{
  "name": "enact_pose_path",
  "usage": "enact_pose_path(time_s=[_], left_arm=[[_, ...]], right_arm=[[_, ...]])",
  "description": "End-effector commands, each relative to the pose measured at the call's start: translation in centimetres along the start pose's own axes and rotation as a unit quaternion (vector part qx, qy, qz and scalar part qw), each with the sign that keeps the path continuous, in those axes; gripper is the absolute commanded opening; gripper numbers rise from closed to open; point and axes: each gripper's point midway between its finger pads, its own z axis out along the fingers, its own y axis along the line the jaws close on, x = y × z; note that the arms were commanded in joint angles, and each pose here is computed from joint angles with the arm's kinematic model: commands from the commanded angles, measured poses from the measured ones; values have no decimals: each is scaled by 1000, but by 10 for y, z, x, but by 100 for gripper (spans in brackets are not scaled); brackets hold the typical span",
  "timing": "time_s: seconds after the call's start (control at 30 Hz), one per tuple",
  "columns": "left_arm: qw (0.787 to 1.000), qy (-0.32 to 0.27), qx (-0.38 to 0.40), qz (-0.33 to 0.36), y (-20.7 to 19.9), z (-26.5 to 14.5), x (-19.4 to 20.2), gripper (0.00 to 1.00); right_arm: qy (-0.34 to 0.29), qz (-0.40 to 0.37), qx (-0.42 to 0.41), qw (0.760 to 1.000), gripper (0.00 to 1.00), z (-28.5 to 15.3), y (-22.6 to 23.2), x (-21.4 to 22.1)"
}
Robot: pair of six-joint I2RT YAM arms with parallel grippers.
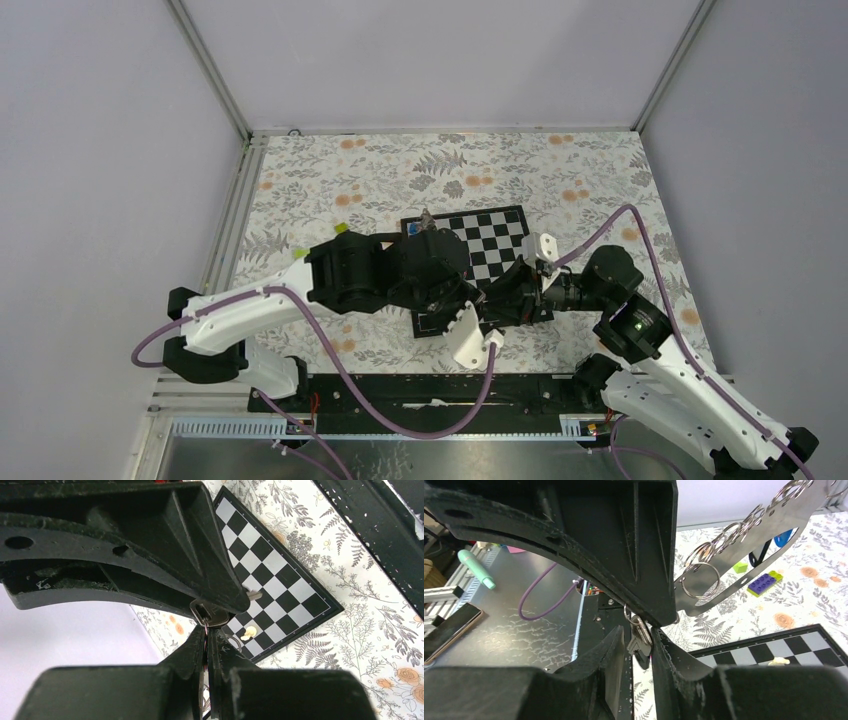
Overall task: Remove the keys from the keyring
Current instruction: Remove the key from the keyring.
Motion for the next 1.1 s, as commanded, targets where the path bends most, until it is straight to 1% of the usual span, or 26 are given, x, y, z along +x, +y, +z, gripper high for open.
enact_pose_path(time_s=[0.0,0.23,0.53,0.7,0.87,1.07], left_arm=[[999,25,-31,12,15,-1,9,0],[999,28,-27,9,13,3,11,0],[999,22,-24,12,12,4,5,0],[999,20,-23,12,11,4,5,0],[1000,13,-22,13,10,4,2,0],[1000,9,-18,14,8,5,0,0]], right_arm=[[-27,-8,-43,999,33,-4,22,-27],[-43,-4,-32,999,45,-3,20,-34],[-38,2,22,999,48,0,-3,-29],[-37,11,30,999,54,3,-9,-27],[-45,17,36,998,54,5,-12,-29],[-52,26,41,997,45,8,-16,-31]])
